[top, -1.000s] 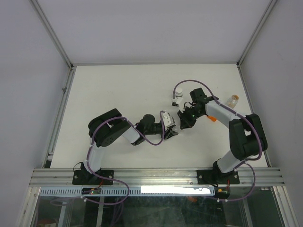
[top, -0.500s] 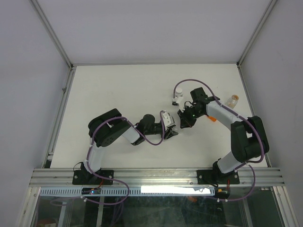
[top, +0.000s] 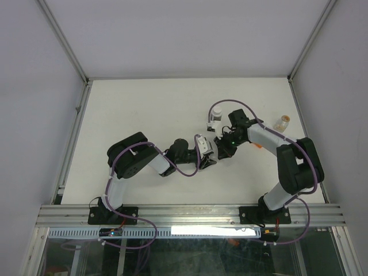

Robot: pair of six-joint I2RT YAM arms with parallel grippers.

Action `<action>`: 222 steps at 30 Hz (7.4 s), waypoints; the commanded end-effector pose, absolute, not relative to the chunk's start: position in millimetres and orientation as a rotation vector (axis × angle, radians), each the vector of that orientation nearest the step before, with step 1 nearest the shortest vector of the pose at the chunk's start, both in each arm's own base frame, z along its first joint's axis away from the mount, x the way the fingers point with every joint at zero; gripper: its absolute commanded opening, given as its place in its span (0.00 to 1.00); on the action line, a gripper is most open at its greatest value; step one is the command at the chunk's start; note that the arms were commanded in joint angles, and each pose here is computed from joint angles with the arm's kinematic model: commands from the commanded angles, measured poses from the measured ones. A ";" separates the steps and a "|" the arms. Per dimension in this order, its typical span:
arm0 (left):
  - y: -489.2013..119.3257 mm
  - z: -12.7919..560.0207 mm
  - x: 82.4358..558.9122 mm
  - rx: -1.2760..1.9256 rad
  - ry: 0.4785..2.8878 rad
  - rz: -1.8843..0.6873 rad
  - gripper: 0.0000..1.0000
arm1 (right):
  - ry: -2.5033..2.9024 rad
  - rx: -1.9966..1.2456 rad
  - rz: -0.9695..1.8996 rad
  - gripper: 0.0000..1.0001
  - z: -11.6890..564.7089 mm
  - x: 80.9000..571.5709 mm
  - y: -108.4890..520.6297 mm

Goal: Sort the pills into containers

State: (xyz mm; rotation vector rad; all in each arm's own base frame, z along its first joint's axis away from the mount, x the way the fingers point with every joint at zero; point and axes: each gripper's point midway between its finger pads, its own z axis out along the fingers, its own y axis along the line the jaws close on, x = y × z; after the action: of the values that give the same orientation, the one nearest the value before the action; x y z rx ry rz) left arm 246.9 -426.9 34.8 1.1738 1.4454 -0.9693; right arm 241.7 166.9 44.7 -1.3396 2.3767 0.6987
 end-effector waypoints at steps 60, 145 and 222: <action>-418.3 54.6 253.7 1.111 1.350 -0.932 0.54 | 2.262 -1.193 1.020 0.09 80.2 248.6 195.0; -424.2 54.7 255.3 1.081 1.390 -0.969 0.56 | 2.231 -1.260 1.058 0.09 89.2 243.7 197.0; -212.7 472.0 240.3 0.410 1.405 -0.865 0.99 | 1.609 -0.342 0.731 0.99 494.3 270.5 89.0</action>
State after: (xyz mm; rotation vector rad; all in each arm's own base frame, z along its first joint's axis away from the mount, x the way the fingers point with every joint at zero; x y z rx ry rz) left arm 239.2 -217.4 469.1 0.4098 1.4205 -0.8960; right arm 282.7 90.9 457.8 -0.3712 1.6974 0.7714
